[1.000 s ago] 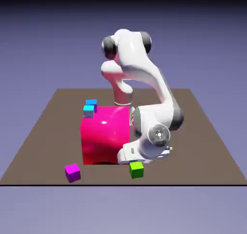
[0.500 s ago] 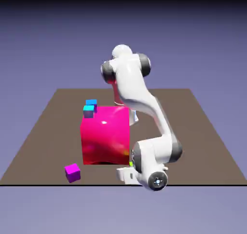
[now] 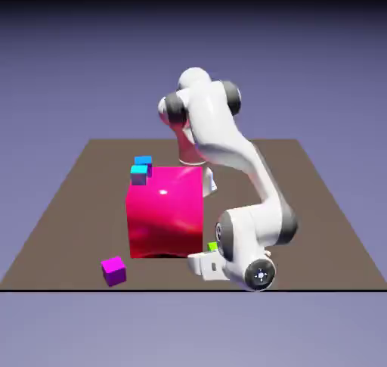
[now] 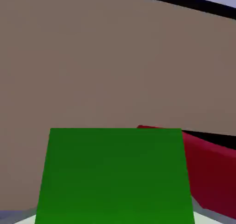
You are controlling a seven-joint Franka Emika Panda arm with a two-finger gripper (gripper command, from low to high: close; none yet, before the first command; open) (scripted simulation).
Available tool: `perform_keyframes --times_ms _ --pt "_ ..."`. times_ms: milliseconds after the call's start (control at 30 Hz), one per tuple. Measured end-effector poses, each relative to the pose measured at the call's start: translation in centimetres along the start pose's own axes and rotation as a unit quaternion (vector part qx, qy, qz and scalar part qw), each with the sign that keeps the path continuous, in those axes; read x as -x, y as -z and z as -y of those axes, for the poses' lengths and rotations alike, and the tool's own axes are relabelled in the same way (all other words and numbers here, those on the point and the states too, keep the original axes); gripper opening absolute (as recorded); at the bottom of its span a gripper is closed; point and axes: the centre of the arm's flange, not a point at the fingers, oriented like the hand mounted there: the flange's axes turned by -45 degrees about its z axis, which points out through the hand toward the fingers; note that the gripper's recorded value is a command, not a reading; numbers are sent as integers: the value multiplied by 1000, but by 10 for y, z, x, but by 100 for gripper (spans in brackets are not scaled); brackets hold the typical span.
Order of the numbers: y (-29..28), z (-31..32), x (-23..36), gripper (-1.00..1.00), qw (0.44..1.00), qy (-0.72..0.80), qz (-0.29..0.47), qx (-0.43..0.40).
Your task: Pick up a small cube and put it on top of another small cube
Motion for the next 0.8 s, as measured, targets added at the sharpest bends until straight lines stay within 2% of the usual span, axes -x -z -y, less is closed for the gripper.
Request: perform_keyframes --times_ms 333,633,700,800 --pt "-50 74 77 -100 987 -3 75 145" --pt "-115 112 149 -100 952 -23 131 275" --pt "-122 94 169 -100 952 -36 138 269" --pt "-109 44 184 -100 972 -43 129 191"
